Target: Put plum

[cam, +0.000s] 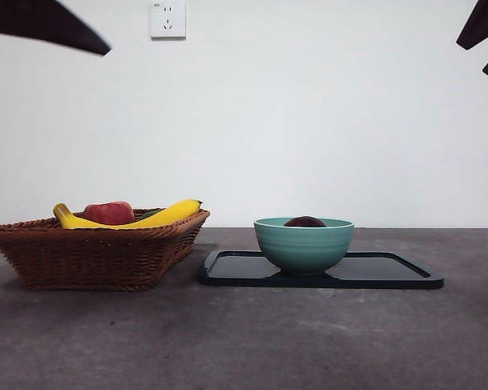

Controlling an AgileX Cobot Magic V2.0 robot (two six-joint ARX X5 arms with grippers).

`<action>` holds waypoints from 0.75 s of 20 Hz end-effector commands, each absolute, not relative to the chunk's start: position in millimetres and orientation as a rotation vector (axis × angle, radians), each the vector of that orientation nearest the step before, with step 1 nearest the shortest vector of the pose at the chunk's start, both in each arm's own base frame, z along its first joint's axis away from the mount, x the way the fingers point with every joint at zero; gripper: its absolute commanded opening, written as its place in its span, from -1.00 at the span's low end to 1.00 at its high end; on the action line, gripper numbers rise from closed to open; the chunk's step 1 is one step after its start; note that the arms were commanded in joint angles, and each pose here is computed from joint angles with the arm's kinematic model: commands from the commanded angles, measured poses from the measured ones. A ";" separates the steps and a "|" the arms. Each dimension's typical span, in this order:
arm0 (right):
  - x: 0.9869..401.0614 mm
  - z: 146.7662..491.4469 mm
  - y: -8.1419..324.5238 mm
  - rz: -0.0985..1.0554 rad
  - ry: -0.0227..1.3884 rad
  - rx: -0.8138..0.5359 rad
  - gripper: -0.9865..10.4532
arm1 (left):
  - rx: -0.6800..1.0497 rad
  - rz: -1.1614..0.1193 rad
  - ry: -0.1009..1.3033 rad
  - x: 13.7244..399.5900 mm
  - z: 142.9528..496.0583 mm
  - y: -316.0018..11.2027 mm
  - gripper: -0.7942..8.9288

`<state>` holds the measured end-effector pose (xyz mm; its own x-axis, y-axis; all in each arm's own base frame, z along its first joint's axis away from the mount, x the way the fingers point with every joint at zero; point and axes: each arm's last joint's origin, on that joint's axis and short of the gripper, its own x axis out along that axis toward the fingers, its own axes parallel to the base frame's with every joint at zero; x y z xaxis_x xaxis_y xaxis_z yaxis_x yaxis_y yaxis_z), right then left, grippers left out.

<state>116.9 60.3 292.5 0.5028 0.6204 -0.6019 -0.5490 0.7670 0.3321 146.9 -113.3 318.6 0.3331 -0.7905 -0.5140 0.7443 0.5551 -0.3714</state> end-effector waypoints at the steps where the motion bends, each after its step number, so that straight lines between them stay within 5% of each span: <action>1: 118.1 293.8 61.6 0.710 0.769 0.114 -0.47 | -0.093 -0.980 0.649 158.5 336.9 -124.1 0.07; 9: 118.1 293.8 61.6 0.710 0.769 0.115 -0.47 | -0.088 -0.898 0.646 242.4 377.4 -182.5 0.06; 15: 118.1 293.8 61.5 0.708 0.770 0.118 -0.47 | -0.070 -0.850 0.690 313.0 361.9 -234.9 0.05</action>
